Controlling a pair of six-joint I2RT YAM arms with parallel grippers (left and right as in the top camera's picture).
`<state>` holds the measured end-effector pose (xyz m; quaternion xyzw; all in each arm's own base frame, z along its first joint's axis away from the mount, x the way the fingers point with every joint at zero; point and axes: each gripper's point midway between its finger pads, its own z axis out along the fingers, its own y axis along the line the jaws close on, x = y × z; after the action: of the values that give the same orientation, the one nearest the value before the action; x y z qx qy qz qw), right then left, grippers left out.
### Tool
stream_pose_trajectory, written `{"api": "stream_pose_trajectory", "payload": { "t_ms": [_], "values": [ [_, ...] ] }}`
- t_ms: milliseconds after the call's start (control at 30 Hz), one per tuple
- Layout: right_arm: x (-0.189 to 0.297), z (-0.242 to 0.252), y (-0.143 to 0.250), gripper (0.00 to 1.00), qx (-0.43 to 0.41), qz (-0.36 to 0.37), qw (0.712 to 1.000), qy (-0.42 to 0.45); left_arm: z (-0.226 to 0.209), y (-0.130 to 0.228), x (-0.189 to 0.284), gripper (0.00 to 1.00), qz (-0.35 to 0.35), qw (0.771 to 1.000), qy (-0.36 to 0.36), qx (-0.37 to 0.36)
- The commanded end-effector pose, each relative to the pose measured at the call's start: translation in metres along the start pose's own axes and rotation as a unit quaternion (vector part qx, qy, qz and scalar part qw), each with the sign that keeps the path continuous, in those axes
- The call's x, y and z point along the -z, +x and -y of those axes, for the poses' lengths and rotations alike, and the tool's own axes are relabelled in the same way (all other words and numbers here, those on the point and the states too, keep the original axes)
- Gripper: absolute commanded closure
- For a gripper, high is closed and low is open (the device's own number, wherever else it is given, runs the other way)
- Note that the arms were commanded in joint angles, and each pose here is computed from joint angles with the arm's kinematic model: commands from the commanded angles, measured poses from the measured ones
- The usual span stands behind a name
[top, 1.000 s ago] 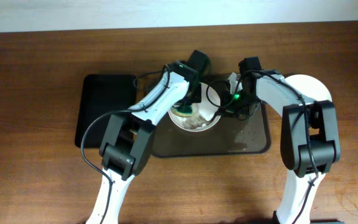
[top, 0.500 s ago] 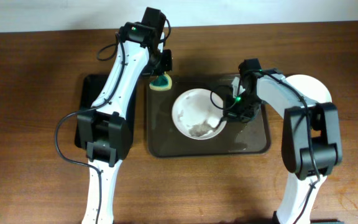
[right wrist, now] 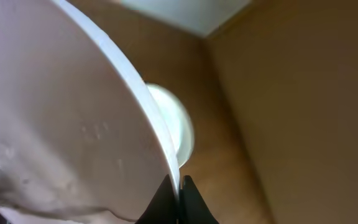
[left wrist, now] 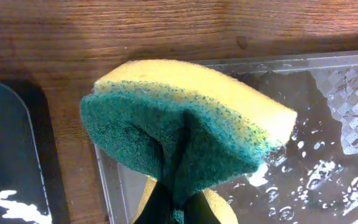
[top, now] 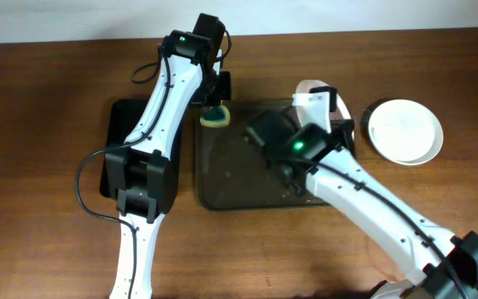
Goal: Clean dirty plates on tray and stack at the side
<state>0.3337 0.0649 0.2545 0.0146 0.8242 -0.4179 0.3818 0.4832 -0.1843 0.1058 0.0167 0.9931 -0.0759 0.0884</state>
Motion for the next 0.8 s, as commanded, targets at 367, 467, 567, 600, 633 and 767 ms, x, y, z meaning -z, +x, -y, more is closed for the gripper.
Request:
{"api": "stream_pose_trajectory", "payload": {
  "t_ms": [367, 467, 567, 600, 633, 767],
  "values": [
    [-0.026, -0.054, 0.052, 0.96, -0.167, -0.222, 0.946, -0.168, 0.000, -0.004, 0.008, 1.00, 0.012, 1.000, -0.002, 0.003],
    [-0.040, -0.104, 0.081, 0.96, -0.177, -0.336, 0.872, -0.309, -0.002, -0.005, 0.009, 1.00, 0.014, 1.000, -0.001, 0.004],
    [-0.053, -0.139, 0.127, 0.96, -0.174, -0.399, 0.839, -0.327, -0.001, -0.007, 0.009, 1.00, 0.016, 1.000, -0.001, 0.004],
    [-0.054, -0.143, 0.134, 0.96, -0.169, -0.404, 0.838, -0.324, -0.001, -0.007, 0.009, 1.00, 0.017, 1.000, -0.001, 0.004],
    [-0.055, -0.144, 0.136, 0.89, -0.162, -0.403, 0.840, -0.326, -0.001, -0.007, 0.009, 1.00, 0.017, 1.000, 0.000, 0.004],
    [-0.059, -0.161, 0.109, 0.51, -0.047, -0.300, 0.828, -0.472, -0.001, -0.007, 0.009, 1.00, 0.018, 1.000, 0.000, 0.004]
  ]
}}
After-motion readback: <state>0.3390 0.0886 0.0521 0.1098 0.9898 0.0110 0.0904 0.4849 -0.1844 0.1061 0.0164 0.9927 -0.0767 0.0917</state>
